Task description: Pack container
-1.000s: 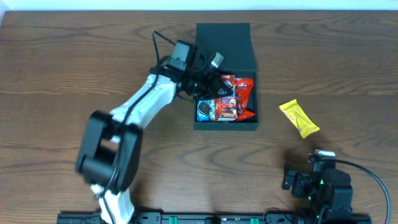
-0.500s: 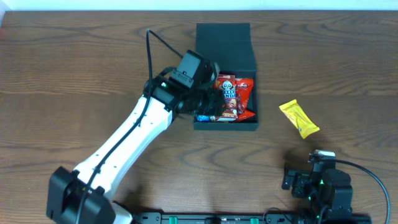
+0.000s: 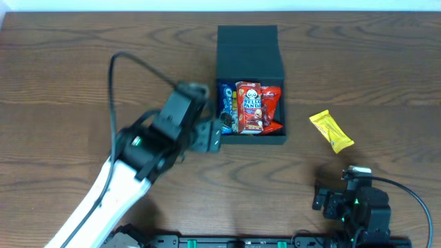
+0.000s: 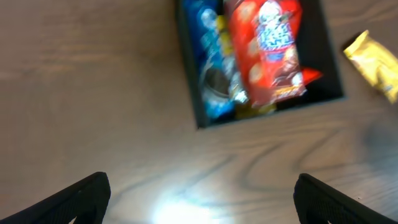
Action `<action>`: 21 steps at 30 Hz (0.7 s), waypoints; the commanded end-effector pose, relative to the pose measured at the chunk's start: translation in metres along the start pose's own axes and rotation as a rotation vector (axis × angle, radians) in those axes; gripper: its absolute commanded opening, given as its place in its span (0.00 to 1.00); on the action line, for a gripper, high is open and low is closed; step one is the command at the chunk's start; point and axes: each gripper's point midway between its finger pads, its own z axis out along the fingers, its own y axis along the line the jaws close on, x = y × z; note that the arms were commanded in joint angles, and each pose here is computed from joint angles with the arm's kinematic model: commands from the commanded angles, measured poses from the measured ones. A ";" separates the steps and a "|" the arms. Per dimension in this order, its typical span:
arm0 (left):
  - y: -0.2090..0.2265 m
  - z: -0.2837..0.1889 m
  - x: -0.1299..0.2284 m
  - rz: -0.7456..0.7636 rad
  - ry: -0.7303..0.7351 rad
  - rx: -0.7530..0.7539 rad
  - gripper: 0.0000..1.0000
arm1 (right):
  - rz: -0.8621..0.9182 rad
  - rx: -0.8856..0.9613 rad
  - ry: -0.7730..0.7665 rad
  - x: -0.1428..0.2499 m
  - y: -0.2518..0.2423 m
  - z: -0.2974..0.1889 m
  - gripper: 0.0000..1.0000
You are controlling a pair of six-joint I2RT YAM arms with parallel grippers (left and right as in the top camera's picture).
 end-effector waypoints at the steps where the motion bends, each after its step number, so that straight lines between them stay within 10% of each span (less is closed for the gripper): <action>1: 0.030 -0.001 0.023 -0.019 -0.014 -0.068 0.95 | -0.011 0.000 0.000 0.001 0.000 0.000 0.99; 21: 0.114 0.034 0.156 -0.104 -0.058 -0.143 0.95 | -0.011 0.000 0.000 0.001 0.000 0.000 0.99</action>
